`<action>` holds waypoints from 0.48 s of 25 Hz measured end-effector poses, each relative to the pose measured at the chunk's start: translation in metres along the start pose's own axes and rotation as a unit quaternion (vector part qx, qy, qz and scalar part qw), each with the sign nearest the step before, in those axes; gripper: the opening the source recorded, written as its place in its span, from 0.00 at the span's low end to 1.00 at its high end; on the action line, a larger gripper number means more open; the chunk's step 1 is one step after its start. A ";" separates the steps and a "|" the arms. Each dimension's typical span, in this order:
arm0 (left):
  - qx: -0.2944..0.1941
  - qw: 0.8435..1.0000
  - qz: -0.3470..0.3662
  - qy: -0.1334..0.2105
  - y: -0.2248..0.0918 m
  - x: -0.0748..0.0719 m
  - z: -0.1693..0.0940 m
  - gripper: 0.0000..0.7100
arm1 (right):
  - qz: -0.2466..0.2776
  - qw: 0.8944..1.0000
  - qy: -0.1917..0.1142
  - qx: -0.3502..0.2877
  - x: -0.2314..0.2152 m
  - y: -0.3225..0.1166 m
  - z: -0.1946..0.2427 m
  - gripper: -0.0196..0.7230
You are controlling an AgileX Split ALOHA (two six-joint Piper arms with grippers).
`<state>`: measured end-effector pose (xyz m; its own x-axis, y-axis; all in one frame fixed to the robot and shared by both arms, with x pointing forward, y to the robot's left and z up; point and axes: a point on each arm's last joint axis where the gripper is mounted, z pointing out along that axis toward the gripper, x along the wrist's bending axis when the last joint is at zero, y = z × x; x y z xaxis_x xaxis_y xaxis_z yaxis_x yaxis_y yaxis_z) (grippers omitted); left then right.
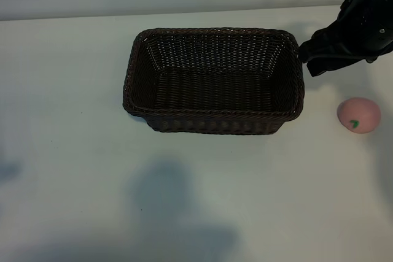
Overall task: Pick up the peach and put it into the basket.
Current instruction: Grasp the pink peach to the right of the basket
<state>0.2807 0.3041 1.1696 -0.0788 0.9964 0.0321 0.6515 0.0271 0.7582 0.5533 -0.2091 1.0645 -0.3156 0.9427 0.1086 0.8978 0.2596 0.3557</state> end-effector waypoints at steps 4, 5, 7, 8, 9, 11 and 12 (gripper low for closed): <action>-0.026 1.000 0.001 0.002 -0.047 -0.004 0.001 0.84 | 0.000 1.000 0.000 0.000 0.000 0.000 0.000 0.75; -0.030 1.000 0.001 0.002 -0.058 -0.005 0.003 0.84 | 0.000 1.000 0.000 0.000 0.000 0.000 0.000 0.75; -0.035 0.999 0.000 0.002 -0.077 -0.006 0.008 0.84 | 0.000 1.000 0.000 0.000 0.000 0.000 0.000 0.75; -0.033 0.999 -0.002 0.001 -0.085 -0.007 0.012 0.84 | 0.000 1.000 0.000 0.000 0.000 0.000 0.000 0.75; -0.034 0.999 -0.005 0.000 -0.094 -0.008 0.016 0.84 | 0.000 1.000 0.000 0.000 0.000 0.000 0.000 0.75; -0.036 0.999 -0.014 0.000 -0.106 -0.009 0.021 0.84 | 0.000 1.000 0.000 0.000 0.000 0.000 0.000 0.75; -0.040 0.999 -0.017 0.000 -0.112 -0.009 0.022 0.84 | 0.000 1.000 0.000 0.000 0.000 0.000 0.000 0.75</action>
<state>0.2254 0.2938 1.0700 -0.1002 0.9950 0.0046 0.5862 0.0553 0.8083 0.5533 -0.2090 1.0645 -0.3154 0.9426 0.1095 0.8979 0.2591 0.3558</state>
